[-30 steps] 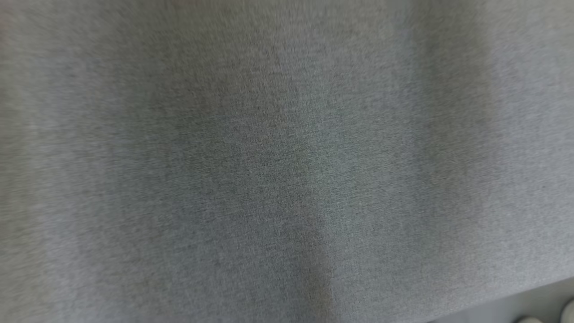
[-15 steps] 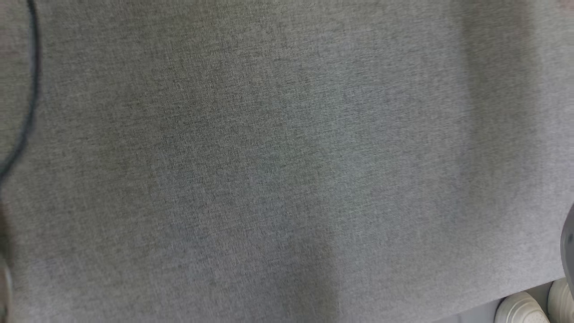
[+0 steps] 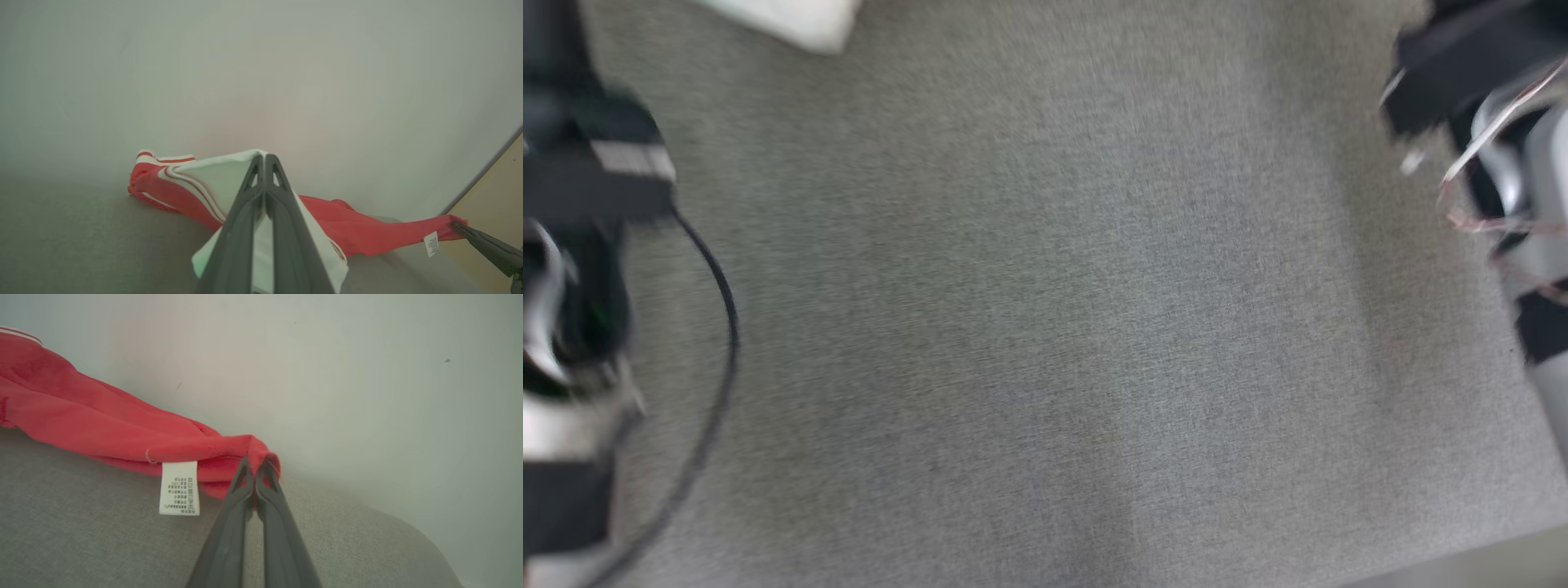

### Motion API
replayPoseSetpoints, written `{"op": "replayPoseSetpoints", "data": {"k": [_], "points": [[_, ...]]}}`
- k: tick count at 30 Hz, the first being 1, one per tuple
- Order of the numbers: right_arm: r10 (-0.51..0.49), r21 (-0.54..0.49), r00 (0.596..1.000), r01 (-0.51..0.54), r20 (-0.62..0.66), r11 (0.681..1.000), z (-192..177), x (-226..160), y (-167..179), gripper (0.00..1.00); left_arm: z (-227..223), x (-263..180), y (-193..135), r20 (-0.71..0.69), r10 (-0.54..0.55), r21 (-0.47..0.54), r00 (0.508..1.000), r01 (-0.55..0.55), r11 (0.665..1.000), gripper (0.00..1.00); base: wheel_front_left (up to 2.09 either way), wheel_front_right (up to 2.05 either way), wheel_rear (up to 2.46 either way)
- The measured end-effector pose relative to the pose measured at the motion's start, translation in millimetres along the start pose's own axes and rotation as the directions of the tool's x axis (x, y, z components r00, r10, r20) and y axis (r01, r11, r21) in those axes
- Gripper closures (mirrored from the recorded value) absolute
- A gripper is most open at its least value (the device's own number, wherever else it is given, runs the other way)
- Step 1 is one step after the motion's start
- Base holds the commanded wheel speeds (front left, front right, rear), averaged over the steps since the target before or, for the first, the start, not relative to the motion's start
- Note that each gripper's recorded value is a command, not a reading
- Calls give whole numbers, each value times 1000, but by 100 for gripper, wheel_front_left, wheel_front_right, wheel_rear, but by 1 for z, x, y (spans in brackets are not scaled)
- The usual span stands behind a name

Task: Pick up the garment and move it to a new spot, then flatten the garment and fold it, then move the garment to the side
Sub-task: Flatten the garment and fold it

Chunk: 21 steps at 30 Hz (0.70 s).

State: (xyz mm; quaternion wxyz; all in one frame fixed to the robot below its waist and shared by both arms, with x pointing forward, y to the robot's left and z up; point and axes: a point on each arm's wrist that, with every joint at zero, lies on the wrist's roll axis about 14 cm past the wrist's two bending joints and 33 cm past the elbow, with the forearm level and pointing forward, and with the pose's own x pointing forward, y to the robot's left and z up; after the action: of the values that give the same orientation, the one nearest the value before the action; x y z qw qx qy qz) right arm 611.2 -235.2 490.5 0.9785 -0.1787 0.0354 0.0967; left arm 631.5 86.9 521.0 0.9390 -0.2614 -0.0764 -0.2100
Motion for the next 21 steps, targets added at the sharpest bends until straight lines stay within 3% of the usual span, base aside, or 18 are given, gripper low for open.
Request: {"op": "replayPoseSetpoints", "data": {"k": [10,15,21], "points": [[8,172,984,23,-178,985,-25,-47,11,100,-26,-89,-9,-189,121,-159,974,-152,975,100,0,0,0],[24,277,979,33,-201,960,-22,-68,21,100,-29,-124,-13,-249,163,-174,955,-210,962,100,0,0,0],[37,341,972,46,-231,939,-25,-97,29,100,-33,-157,-23,-305,195,-275,932,-282,919,100,0,0,0]]}}
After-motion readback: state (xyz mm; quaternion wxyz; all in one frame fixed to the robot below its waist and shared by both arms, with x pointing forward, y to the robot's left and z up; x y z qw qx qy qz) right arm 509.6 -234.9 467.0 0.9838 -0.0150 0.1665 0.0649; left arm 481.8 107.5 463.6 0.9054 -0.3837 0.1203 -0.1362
